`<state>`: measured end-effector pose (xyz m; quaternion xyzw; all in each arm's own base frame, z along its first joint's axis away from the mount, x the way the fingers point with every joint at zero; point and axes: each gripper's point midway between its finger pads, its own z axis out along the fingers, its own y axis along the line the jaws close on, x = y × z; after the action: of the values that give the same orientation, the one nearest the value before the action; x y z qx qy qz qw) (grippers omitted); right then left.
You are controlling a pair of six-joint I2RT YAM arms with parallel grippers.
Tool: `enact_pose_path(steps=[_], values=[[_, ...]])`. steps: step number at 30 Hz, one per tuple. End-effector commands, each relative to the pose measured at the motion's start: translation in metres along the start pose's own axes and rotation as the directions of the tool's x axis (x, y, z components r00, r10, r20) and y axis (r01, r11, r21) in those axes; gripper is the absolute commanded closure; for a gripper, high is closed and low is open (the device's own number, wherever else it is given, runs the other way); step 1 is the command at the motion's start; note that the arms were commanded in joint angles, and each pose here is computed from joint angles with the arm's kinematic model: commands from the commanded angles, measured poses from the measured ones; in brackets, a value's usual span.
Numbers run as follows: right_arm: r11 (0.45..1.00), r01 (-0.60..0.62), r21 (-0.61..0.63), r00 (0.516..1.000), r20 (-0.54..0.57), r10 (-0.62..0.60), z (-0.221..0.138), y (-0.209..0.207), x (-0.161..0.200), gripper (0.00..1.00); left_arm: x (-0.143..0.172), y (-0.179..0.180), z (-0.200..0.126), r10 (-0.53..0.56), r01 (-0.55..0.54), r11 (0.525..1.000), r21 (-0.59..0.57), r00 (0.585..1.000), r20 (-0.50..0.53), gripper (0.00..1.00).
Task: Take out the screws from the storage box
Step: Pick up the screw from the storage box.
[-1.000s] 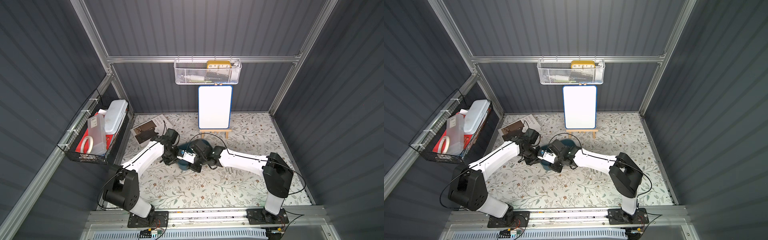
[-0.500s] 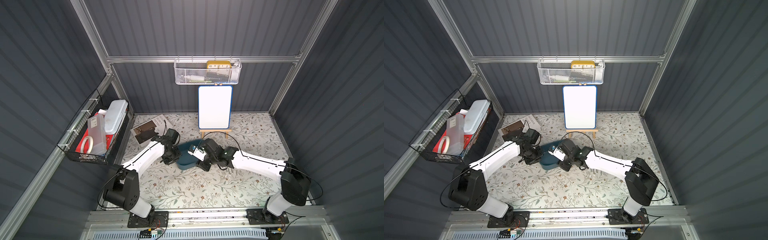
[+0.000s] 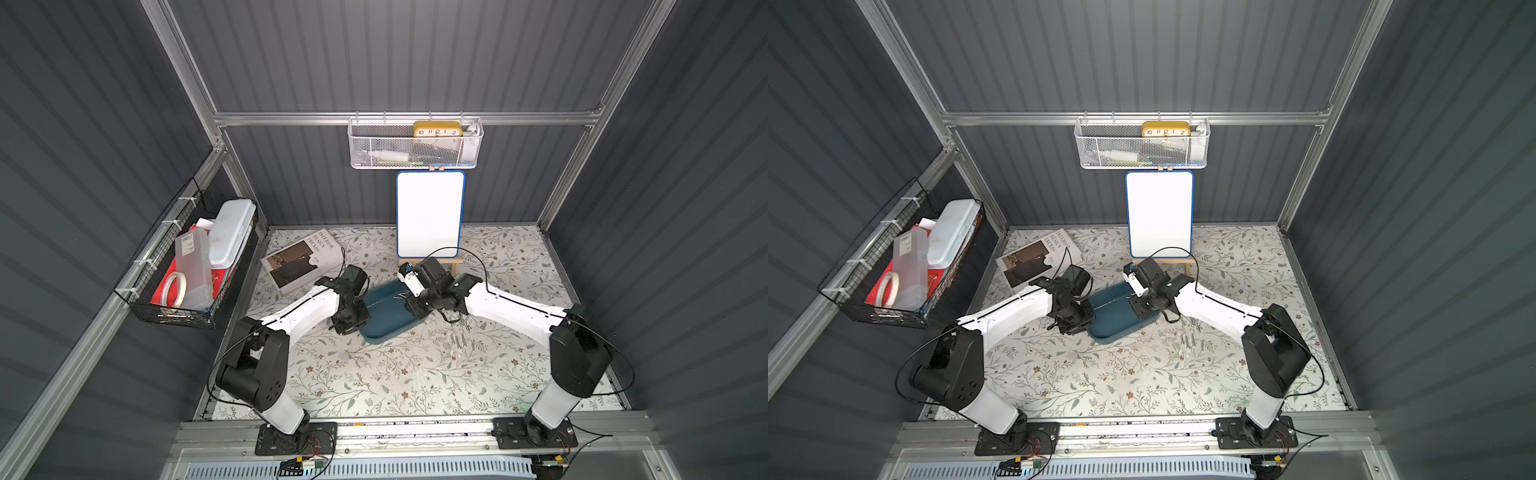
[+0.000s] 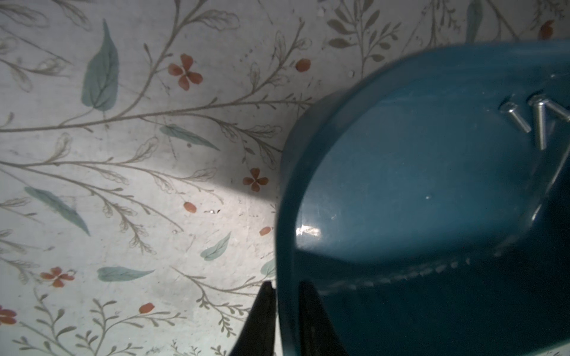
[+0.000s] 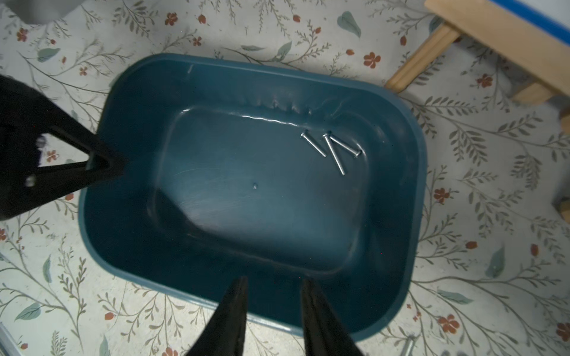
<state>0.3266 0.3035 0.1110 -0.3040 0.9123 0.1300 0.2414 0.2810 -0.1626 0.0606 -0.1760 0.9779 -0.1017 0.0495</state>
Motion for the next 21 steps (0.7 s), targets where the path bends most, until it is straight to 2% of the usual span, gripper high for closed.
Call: enact_pose_path(steps=[1, 4, 7, 11, 15, 21], values=[[0.998, -0.001, 0.065, 0.994, -0.106, 0.008, 0.013, -0.012, 0.014, 0.68, 0.003, 0.002, 0.006, 0.003, -0.004, 1.0, -0.006, 1.0, -0.012, 0.75], [0.996, 0.012, 0.091, 0.99, -0.142, 0.002, 0.027, -0.019, 0.011, 0.68, -0.003, -0.001, -0.002, 0.0, 0.0, 1.0, 0.001, 1.0, 0.017, 0.65], [0.993, 0.029, 0.112, 0.987, -0.161, -0.011, 0.039, -0.025, 0.004, 0.69, -0.012, -0.012, -0.016, -0.031, 0.029, 0.999, 0.041, 0.998, 0.054, 0.5], [0.991, 0.042, 0.129, 0.983, -0.182, -0.018, 0.054, -0.033, -0.003, 0.69, -0.022, -0.025, -0.032, -0.053, 0.044, 0.995, 0.091, 0.994, 0.099, 0.25], [0.989, 0.062, 0.132, 0.981, -0.192, -0.036, 0.063, -0.04, -0.01, 0.69, -0.043, -0.044, -0.055, -0.089, 0.053, 0.982, 0.179, 0.977, 0.193, 0.01], [0.989, 0.08, 0.124, 0.977, -0.204, -0.054, 0.073, -0.046, -0.016, 0.69, -0.082, -0.059, -0.088, -0.202, 0.104, 0.952, 0.289, 0.922, 0.331, 0.01]])
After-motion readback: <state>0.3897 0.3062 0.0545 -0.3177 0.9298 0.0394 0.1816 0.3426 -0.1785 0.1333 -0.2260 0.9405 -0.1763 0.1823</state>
